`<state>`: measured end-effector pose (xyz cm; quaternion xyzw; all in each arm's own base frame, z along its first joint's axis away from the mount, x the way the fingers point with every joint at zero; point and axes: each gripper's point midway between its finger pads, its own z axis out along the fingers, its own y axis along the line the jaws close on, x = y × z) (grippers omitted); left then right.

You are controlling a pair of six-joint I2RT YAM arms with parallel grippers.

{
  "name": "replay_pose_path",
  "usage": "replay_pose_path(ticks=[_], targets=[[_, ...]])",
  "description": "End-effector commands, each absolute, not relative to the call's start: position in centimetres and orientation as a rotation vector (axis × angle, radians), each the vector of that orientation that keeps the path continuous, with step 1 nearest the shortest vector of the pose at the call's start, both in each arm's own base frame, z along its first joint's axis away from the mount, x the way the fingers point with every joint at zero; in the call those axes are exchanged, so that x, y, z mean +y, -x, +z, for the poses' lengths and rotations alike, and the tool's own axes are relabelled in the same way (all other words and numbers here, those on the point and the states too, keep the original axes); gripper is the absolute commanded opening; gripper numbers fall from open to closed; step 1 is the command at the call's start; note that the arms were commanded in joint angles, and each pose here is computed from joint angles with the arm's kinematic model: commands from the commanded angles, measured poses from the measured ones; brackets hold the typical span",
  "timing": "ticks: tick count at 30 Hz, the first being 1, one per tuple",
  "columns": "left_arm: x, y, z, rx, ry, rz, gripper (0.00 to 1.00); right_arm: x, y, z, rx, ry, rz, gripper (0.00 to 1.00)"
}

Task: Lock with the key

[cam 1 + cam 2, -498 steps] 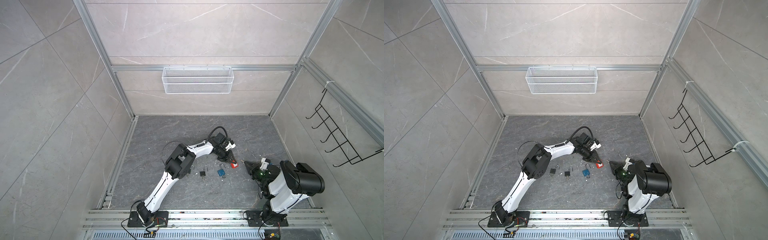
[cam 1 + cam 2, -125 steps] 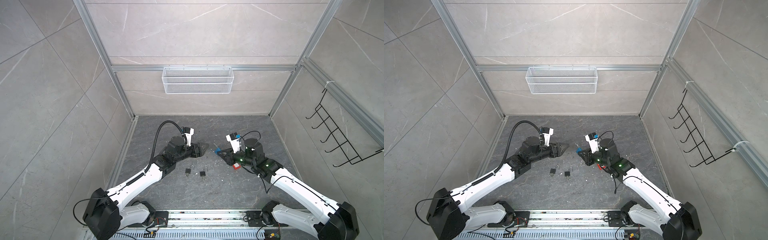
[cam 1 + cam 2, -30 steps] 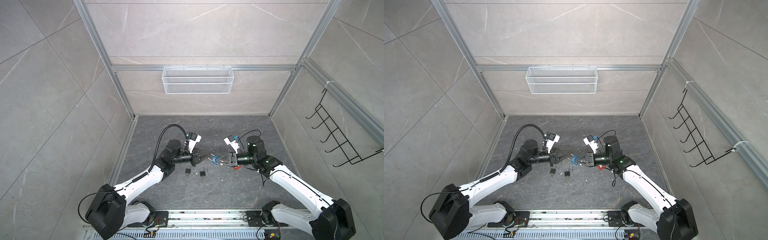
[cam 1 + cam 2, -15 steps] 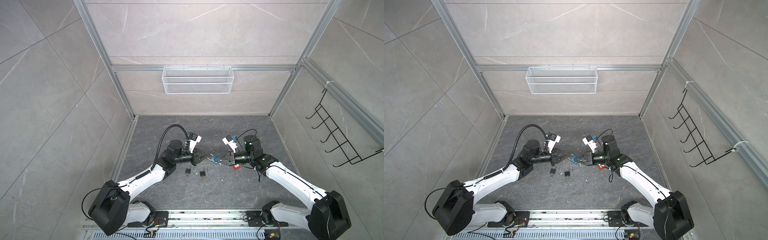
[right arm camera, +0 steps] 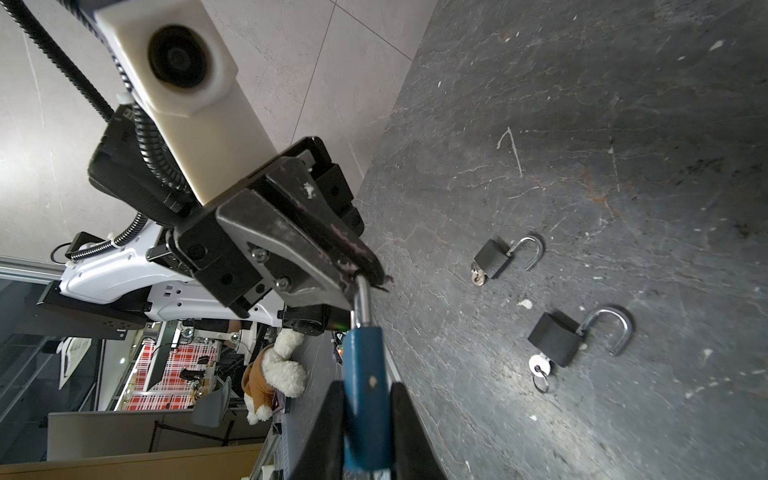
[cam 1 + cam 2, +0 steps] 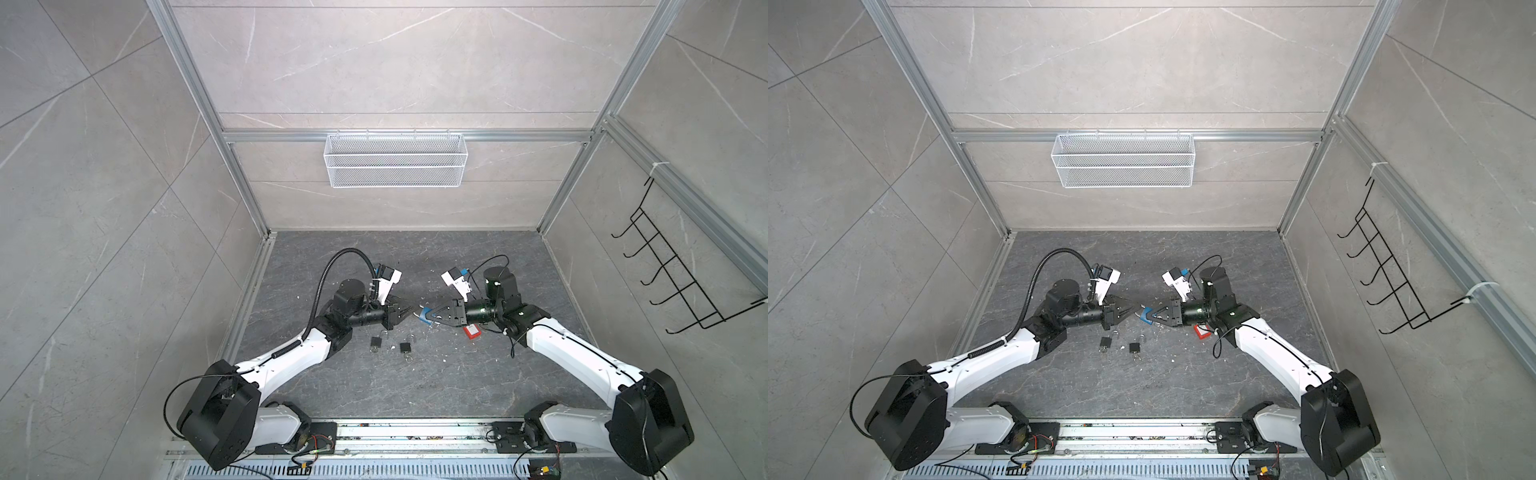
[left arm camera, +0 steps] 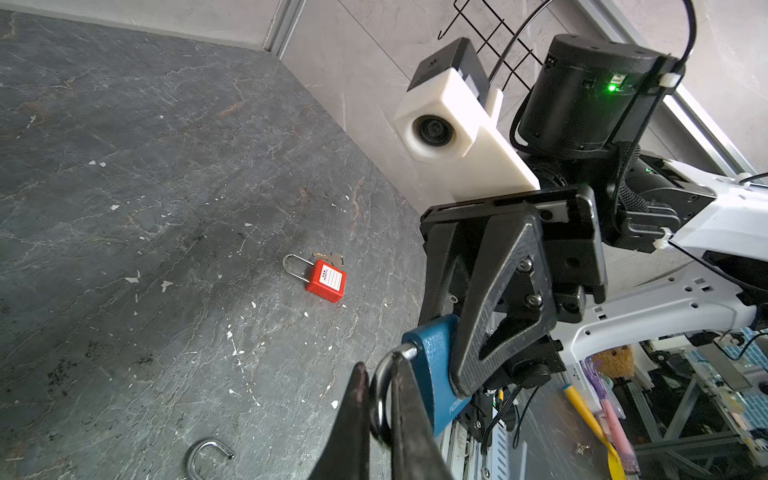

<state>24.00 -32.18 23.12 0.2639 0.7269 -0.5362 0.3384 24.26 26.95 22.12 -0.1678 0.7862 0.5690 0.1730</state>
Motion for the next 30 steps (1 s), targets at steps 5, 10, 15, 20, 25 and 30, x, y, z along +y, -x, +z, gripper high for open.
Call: replay_pose_path(ticks=[5,10,15,20,25,30], targets=[[-34.8,-15.3,28.0,1.655,-1.059,-1.719,0.05,27.7,-28.0,24.2,2.075,0.469,1.465,0.00],[-33.9,-15.8,28.1,1.654,-1.027,-1.696,0.10,27.4,-27.1,24.0,2.066,0.500,1.496,0.00],[-33.8,-15.6,28.5,1.637,-1.025,-1.707,0.15,27.1,-27.0,23.7,2.068,0.492,1.497,0.00],[-33.9,-15.4,28.6,1.626,-1.029,-1.747,0.23,27.1,-27.2,23.7,2.060,0.490,1.497,0.00],[-33.9,-15.5,28.5,1.633,-1.020,-1.760,0.00,26.9,-27.4,23.4,2.069,0.479,1.494,0.00],[-33.7,-16.5,28.6,1.631,-0.948,-1.748,0.00,26.4,-27.7,23.4,2.068,0.450,1.495,0.01]])
